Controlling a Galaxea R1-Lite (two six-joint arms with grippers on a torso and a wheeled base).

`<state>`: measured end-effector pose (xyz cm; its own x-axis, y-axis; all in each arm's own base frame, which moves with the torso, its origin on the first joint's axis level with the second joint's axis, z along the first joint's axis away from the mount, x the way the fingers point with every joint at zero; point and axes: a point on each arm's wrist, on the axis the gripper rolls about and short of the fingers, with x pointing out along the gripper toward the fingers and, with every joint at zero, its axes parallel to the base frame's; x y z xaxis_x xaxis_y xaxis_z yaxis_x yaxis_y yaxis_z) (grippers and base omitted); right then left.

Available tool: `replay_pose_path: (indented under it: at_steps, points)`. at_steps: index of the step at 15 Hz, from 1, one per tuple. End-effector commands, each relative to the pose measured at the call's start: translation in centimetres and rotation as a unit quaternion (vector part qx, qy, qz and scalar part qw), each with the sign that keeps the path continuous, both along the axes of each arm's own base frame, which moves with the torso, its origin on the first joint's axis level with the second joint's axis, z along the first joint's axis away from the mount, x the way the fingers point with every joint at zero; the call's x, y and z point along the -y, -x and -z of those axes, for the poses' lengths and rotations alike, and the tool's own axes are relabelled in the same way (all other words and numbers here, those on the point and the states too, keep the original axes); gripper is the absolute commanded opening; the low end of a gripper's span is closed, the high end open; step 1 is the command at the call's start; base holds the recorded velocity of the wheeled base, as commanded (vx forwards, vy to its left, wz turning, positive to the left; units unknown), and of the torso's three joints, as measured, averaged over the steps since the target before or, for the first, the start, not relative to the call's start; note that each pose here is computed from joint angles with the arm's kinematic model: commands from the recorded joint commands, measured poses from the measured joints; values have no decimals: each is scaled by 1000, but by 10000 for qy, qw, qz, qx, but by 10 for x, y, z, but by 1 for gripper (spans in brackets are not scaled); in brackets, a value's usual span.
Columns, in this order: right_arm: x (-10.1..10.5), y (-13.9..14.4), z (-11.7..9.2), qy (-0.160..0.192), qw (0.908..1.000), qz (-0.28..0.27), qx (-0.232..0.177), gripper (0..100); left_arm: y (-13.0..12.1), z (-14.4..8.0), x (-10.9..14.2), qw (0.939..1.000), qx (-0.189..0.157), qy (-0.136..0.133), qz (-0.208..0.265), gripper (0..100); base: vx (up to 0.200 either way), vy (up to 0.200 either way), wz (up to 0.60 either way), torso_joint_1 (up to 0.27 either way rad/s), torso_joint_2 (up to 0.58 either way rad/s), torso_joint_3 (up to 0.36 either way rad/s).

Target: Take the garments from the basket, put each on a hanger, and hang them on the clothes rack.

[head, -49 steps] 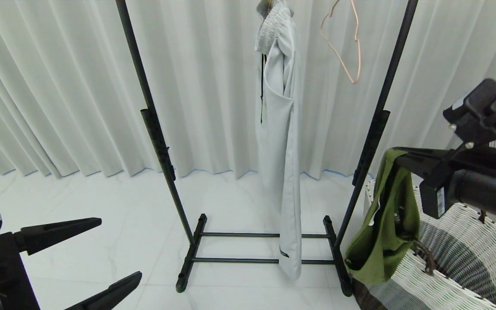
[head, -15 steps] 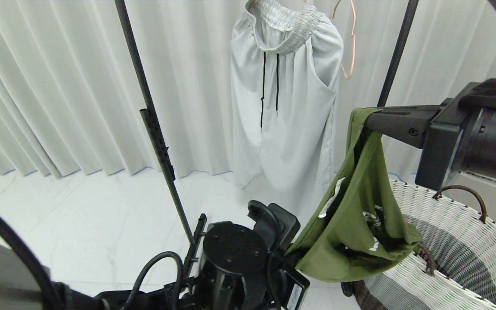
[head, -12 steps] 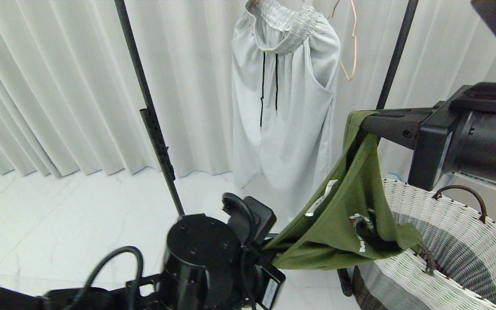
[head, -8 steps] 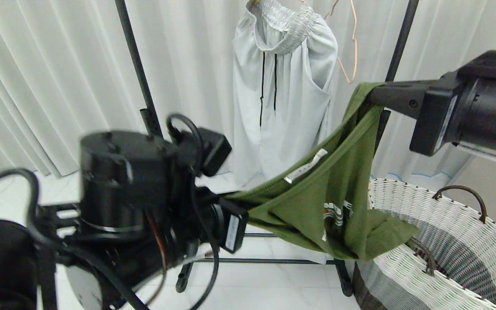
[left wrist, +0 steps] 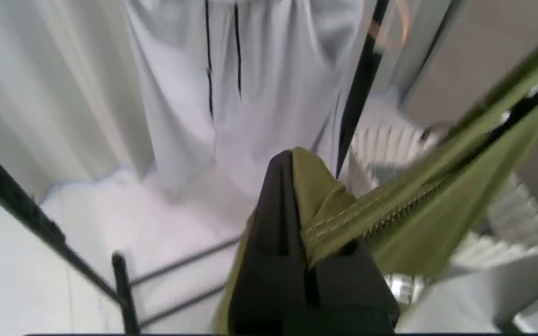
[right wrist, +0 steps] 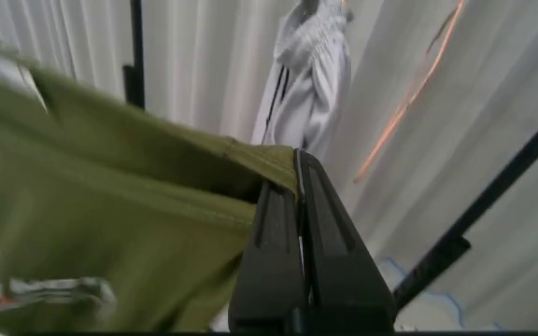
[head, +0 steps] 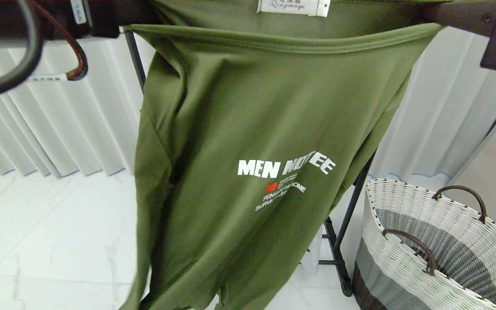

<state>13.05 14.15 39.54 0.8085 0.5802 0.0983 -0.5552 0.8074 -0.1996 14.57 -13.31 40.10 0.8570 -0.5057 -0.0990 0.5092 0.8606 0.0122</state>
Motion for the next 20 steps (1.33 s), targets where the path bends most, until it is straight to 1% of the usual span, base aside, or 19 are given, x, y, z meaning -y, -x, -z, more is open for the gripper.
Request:
replay_pose_path:
  at_steps: [1,3,4,6,7,8,9,10,11,12,13,14,16,18,19,20]
  points:
    - [18,20,-5,20,10000,-85,16,0,14,1,-4,9997,52,-121,195,0,0,0,0,0,0,0]
    - [19,42,1,267,9977,-607,-167,0,20,10,-6,9971,246,-639,346,0,0,0,0,0,0,0]
    - [18,47,1,292,9970,-698,-184,0,23,11,-6,9954,426,-745,430,0,0,0,0,0,0,0]
    - [23,49,-2,240,9984,-492,-165,0,22,8,0,9947,665,-608,504,0,0,0,0,0,0,0]
    - [32,54,-4,203,9990,-370,-142,0,19,6,4,9944,770,-521,500,0,0,0,0,0,0,0]
    - [43,62,-3,292,9986,-400,-201,0,16,6,8,9944,801,-489,488,0,0,0,0,0,0,0]
    - [54,69,1,459,9974,-453,-311,0,14,4,10,9942,854,-434,481,0,0,0,0,0,0,0]
    - [63,78,5,594,9954,-621,-414,0,10,2,14,9942,887,-389,476,0,0,0,0,0,0,0]
    - [67,87,9,695,9920,-926,-502,0,7,0,17,9942,901,-342,471,0,0,0,0,0,0,0]
    - [67,92,14,763,9870,-1257,-650,0,5,2,21,9944,867,-356,489,0,0,0,0,0,0,0]
    - [61,96,22,820,9807,-1565,-835,0,4,3,24,9943,843,-368,530,0,0,0,0,0,0,0]
    - [57,99,27,871,9760,-1784,-897,0,7,3,26,9940,838,-349,605,0,0,0,0,0,0,0]
    - [49,100,31,995,9718,-1925,-934,0,8,4,26,9945,790,-302,619,0,0,0,0,0,0,0]
    - [49,100,32,1002,9715,-1932,-938,0,10,3,24,9953,733,-177,604,0,0,0,0,0,0,0]
    - [51,100,32,993,9728,-1873,-935,0,13,2,20,9957,702,-146,587,0,0,0,0,0,0,0]
    - [53,100,31,981,9742,-1806,-934,0,15,2,17,9960,652,-178,590,0,0,0,0,0,0,0]
